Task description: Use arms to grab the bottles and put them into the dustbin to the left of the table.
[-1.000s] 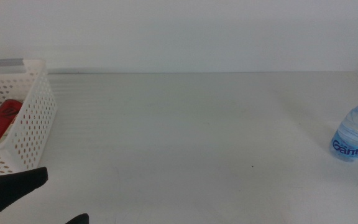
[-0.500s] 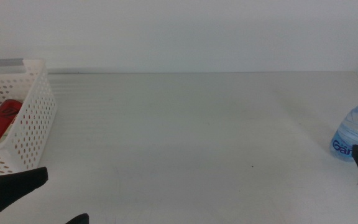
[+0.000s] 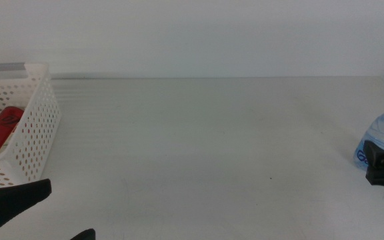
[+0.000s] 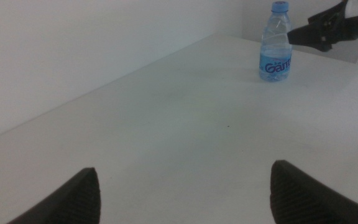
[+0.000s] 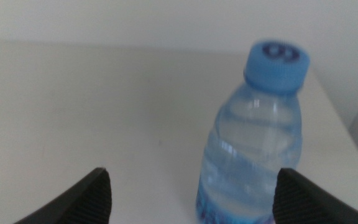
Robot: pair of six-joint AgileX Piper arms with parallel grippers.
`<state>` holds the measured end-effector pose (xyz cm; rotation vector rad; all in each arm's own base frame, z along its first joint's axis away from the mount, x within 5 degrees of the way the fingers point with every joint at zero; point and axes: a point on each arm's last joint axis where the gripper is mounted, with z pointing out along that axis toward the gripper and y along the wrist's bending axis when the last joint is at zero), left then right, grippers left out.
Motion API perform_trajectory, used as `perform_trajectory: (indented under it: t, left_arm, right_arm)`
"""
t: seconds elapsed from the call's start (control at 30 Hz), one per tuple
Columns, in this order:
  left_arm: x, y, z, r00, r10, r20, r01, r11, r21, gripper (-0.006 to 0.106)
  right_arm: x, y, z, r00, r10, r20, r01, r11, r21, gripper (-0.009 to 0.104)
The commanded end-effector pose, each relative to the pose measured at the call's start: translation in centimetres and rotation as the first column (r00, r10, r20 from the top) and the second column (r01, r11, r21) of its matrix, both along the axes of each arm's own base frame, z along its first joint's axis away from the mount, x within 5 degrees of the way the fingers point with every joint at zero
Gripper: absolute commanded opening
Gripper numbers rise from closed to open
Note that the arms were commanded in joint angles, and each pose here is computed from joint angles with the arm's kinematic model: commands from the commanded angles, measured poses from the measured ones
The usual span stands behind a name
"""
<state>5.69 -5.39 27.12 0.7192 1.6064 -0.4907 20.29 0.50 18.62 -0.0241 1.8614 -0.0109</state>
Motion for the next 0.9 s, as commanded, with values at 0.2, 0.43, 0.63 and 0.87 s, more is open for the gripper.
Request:
perform_trajectory:
  t: [0.2, 0.43, 0.63, 0.87]
  left_arm:
    - [0.2, -0.1, 1.5, 0.998, 0.005, 0.055, -0.001, 0.997, -0.077, 0.090]
    - [0.2, -0.1, 1.5, 0.998, 0.005, 0.055, -0.001, 0.997, -0.077, 0.090]
    - [0.2, -0.1, 1.5, 0.998, 0.005, 0.055, -0.001, 0.997, -0.077, 0.090]
    - [0.2, -0.1, 1.5, 0.998, 0.005, 0.055, -0.001, 0.997, -0.077, 0.090]
  right_arm:
    - [1.0, -0.2, -0.6, 0.975, 0.004, 0.222, 0.018, 0.995, -0.100, 0.068]
    - [1.4, -1.1, -1.9, 0.972, -0.100, 0.214, 0.117, 0.991, -0.070, 0.072]
    - [1.9, -1.4, -1.7, 0.962, -0.137, 0.237, 0.155, 0.986, -0.058, 0.088]
    - [4.4, -1.4, -2.3, 0.963, -0.137, 0.230, 0.155, 0.986, -0.064, 0.090]
